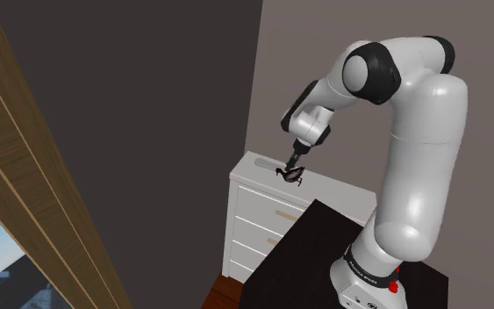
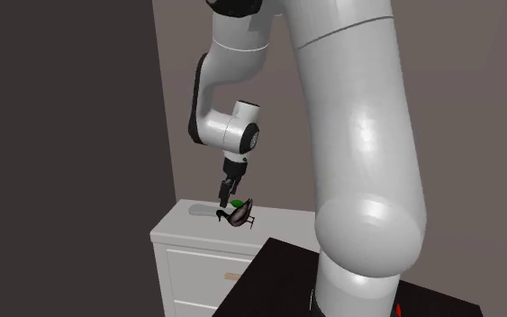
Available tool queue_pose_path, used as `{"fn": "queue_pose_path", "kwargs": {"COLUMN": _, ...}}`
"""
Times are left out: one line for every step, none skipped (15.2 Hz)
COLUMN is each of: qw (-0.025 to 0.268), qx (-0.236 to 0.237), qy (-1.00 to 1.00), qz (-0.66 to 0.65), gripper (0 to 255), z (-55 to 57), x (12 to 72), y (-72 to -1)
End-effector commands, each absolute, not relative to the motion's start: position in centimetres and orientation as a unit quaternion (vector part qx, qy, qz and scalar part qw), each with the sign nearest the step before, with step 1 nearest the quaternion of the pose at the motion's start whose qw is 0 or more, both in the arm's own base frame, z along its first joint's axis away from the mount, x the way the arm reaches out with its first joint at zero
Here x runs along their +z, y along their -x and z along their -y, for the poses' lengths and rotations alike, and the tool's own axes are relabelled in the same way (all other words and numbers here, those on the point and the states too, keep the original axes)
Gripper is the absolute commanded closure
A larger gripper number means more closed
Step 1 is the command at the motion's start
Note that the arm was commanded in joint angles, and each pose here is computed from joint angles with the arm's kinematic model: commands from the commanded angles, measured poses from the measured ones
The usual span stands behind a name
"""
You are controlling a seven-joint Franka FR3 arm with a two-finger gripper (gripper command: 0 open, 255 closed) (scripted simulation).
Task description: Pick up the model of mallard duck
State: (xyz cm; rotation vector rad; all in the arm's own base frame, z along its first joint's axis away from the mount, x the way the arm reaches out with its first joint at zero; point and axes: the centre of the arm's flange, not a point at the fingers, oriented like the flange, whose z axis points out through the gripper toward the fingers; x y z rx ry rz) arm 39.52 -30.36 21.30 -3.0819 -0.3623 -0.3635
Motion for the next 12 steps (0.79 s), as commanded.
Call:
{"fn": "queue_pose_path", "kwargs": {"qw": 0.009, "qx": -0.126, "qy": 0.984, "qz": 0.123, "gripper": 0, "z": 32.1, "x": 19.1, "y": -40.3}}
{"fn": "queue_pose_path", "kwargs": {"qw": 0.009, "qx": -0.130, "qy": 0.983, "qz": 0.126, "gripper": 0, "z": 32.9, "x": 18.3, "y": -40.9}}
{"fn": "queue_pose_path", "kwargs": {"qw": 0.009, "qx": -0.134, "qy": 0.982, "qz": 0.130, "gripper": 0, "z": 33.7, "x": 17.4, "y": -41.4}}
{"fn": "queue_pose_path", "kwargs": {"qw": 0.009, "qx": -0.137, "qy": 0.982, "qz": 0.133, "gripper": 0, "z": 34.4, "x": 16.5, "y": -42.0}}
{"fn": "queue_pose_path", "kwargs": {"qw": 0.009, "qx": -0.141, "qy": 0.980, "qz": 0.136, "gripper": 0, "z": 35.2, "x": 15.7, "y": -42.6}}
{"fn": "queue_pose_path", "kwargs": {"qw": 0.009, "qx": -0.145, "qy": 0.979, "qz": 0.140, "gripper": 0, "z": 36.0, "x": 14.8, "y": -43.2}}
{"fn": "queue_pose_path", "kwargs": {"qw": 0.009, "qx": -0.148, "qy": 0.979, "qz": 0.143, "gripper": 0, "z": 36.6, "x": 14.1, "y": -43.7}}
{"fn": "queue_pose_path", "kwargs": {"qw": 0.009, "qx": -0.148, "qy": 0.979, "qz": 0.143, "gripper": 0, "z": 36.6, "x": 13.5, "y": -43.7}}
{"fn": "queue_pose_path", "kwargs": {"qw": 0.009, "qx": -0.148, "qy": 0.979, "qz": 0.143, "gripper": 0, "z": 36.6, "x": 13.0, "y": -43.7}}
{"fn": "queue_pose_path", "kwargs": {"qw": 0.009, "qx": -0.148, "qy": 0.979, "qz": 0.143, "gripper": 0, "z": 36.6, "x": 12.5, "y": -43.7}}
{"fn": "queue_pose_path", "kwargs": {"qw": 0.009, "qx": -0.148, "qy": 0.979, "qz": 0.143, "gripper": 0, "z": 36.6, "x": 11.9, "y": -43.7}}
{"fn": "queue_pose_path", "kwargs": {"qw": 0.009, "qx": -0.148, "qy": 0.979, "qz": 0.143, "gripper": 0, "z": 36.6, "x": 11.4, "y": -43.7}}
